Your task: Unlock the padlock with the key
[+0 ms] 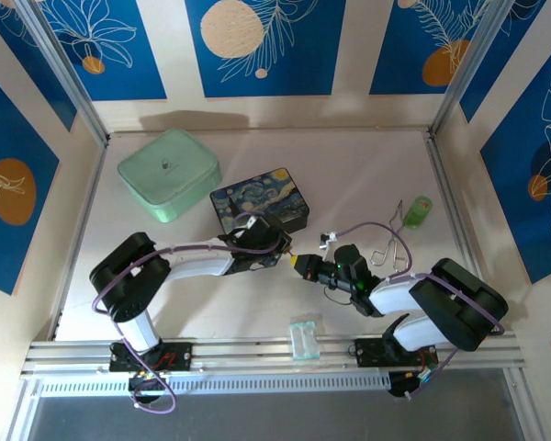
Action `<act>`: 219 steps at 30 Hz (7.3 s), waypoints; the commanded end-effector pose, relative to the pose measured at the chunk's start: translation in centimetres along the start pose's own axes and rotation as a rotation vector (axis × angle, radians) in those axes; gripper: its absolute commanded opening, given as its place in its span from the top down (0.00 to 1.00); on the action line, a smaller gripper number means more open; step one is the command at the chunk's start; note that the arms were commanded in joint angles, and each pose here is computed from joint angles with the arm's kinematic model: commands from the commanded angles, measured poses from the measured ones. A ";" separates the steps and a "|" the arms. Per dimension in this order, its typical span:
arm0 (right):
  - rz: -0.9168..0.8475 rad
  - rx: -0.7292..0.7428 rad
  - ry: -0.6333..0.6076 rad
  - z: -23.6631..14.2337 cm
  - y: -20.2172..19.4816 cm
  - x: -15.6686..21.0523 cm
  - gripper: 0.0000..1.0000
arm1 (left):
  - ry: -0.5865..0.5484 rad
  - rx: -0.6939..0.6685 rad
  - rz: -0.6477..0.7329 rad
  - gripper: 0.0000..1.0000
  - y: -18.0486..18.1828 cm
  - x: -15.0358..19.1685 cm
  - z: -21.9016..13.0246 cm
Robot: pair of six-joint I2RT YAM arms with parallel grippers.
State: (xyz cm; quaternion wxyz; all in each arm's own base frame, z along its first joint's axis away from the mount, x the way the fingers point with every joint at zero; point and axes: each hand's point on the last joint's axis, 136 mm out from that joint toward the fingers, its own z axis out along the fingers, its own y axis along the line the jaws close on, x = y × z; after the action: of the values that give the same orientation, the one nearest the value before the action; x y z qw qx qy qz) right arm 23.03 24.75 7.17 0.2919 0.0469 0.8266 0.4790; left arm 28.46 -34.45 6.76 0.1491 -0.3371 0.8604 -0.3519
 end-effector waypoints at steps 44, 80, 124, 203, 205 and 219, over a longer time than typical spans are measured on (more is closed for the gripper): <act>0.036 -0.023 -0.096 -0.3 0.7 -2.5 1.00 | 0.105 -0.025 -0.039 0.80 0.2 2.3 1.1; 0.054 -0.038 0.209 0.8 -3.1 -0.4 1.00 | 0.125 0.007 -0.004 0.80 0.8 2.7 -0.9; -0.258 -0.567 0.493 -6.4 12.4 1.0 1.00 | 0.001 0.662 0.181 0.39 -4.6 0.9 -13.5; -0.041 0.401 0.101 -5.9 2.2 -6.0 0.01 | -0.166 0.715 0.283 1.00 -8.1 0.2 -17.7; -0.075 0.470 0.082 -6.7 2.0 -6.3 0.01 | -0.169 0.710 0.292 1.00 -8.2 0.2 -17.6; 0.184 -0.288 -0.046 -6.0 11.0 -7.8 0.37 | -0.176 0.728 0.265 1.00 -8.3 0.1 -16.9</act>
State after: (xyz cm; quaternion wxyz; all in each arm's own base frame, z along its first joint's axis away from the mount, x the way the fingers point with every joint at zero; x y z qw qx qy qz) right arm 24.61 21.01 16.11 0.2791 0.1117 0.8113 0.5014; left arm 23.76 -30.09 22.60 0.3630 -0.1744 0.7266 -0.5566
